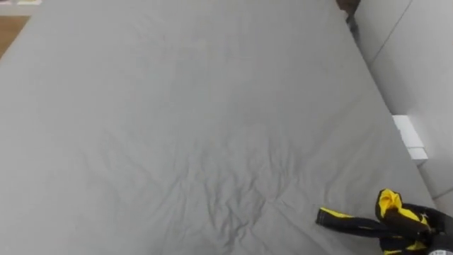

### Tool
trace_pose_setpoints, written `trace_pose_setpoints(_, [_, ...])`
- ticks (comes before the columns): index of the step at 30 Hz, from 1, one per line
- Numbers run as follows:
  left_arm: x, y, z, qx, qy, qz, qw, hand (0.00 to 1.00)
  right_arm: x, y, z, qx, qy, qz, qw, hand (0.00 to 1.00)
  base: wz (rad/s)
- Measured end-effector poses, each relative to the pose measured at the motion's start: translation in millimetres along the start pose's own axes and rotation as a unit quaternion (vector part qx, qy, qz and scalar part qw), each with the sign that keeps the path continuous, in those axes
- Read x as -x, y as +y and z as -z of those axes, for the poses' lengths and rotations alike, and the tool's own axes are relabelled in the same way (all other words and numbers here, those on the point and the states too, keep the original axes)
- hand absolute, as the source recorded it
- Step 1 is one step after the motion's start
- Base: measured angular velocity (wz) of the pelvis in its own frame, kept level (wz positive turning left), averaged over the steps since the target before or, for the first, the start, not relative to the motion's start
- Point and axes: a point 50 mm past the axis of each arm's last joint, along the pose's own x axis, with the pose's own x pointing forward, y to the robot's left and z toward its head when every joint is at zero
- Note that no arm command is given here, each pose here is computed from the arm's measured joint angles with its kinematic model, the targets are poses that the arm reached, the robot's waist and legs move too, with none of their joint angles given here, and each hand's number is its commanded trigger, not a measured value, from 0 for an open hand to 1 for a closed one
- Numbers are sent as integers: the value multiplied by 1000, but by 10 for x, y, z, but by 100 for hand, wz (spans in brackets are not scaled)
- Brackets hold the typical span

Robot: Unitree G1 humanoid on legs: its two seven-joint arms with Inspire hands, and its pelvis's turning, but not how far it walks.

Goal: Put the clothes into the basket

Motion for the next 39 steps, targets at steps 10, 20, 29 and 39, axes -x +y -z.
trace_pose_setpoints(10, [12, 39, 155, -3, 59, -16, 998, 0, 111, -227, 372, -44, 62, 40, 996, 100, -27])
trace_pose_setpoints(20, [46, 39, 385, -26, 94, -17, 995, 0, 159, -319, 628, -69, 122, 62, 988, 100, -25])
trace_pose_setpoints(29, [32, -132, 235, -88, 66, 8, 994, 0, -108, -254, 16, -74, 36, 62, 995, 100, -26])
trace_pose_setpoints(39, [14, -230, 102, -81, 43, 26, 996, 0, -198, -204, -305, -75, -12, 72, 995, 100, -16])
